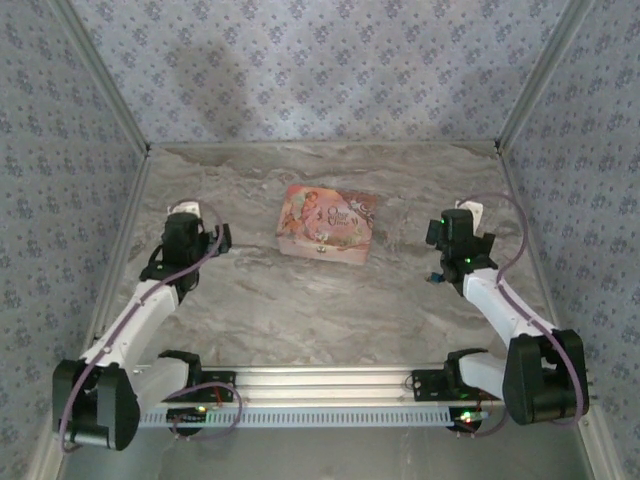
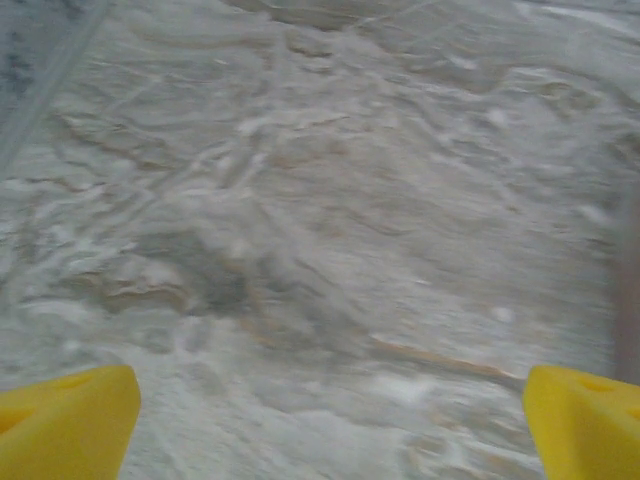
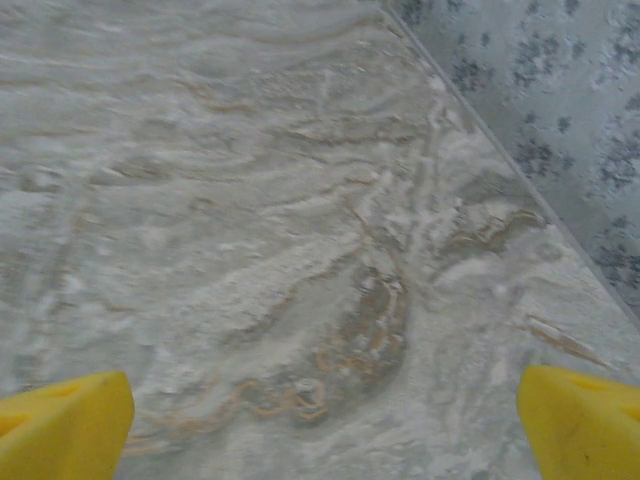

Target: Unlock the padlock with the key

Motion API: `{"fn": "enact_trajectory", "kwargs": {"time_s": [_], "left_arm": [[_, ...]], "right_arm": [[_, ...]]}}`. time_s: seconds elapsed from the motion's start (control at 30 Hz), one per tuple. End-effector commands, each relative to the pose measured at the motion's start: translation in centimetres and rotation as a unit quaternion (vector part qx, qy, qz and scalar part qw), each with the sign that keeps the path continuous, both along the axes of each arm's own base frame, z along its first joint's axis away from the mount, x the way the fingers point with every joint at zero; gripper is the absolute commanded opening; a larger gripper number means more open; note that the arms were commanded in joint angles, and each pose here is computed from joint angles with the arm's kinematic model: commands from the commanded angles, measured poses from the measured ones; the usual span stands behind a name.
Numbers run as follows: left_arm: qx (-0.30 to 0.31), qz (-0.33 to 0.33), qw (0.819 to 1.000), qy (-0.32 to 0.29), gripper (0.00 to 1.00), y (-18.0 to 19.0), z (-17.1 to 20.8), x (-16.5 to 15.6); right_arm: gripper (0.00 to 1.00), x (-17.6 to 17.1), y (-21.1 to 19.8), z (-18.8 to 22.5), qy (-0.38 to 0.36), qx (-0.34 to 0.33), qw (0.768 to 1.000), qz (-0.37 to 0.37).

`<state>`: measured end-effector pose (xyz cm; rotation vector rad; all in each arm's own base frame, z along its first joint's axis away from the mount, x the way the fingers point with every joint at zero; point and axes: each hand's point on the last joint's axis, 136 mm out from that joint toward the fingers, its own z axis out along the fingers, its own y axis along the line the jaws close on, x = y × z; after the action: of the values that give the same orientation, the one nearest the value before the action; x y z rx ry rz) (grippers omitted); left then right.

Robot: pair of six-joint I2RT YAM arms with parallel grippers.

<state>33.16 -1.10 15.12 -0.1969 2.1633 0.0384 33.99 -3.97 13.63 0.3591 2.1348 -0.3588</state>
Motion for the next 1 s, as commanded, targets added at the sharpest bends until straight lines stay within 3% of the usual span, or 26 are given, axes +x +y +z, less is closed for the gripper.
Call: {"fn": "enact_trajectory", "kwargs": {"time_s": [0.0, 0.2, 0.43, 0.57, 0.63, 0.97], "left_arm": [[0.029, 0.006, 0.998, -0.063, 0.98, 2.5, 0.5, 1.9], [-0.005, 0.032, 0.998, -0.056, 0.98, 5.3, -4.1, 4.0], [0.006, 0.009, 0.994, -0.105, 0.98, 4.8, -4.4, 5.9], [0.024, -0.035, 0.992, -0.118, 0.98, 3.0, -6.1, 6.4], [0.03, -0.033, 0.995, -0.095, 0.98, 2.9, -6.3, 6.6], [0.05, -0.003, 0.993, -0.105, 0.98, 3.5, -6.1, 6.4]], "right_arm": [[1.0, 1.0, -2.0, 0.9, -0.041, -0.032, 0.998, -0.019], [1.0, 1.8, -2.3, -1.1, -0.062, -0.042, 0.997, 0.003], [1.0, 3.9, -0.1, -2.2, -0.108, -0.023, 0.991, 0.075], [1.0, 4.7, 1.5, -4.9, -0.104, -0.013, 0.985, 0.138], [1.0, 4.7, 1.4, -4.9, -0.103, -0.008, 0.985, 0.138], [1.0, 5.1, 1.6, -5.2, -0.096, 0.012, 0.983, 0.153]]}}
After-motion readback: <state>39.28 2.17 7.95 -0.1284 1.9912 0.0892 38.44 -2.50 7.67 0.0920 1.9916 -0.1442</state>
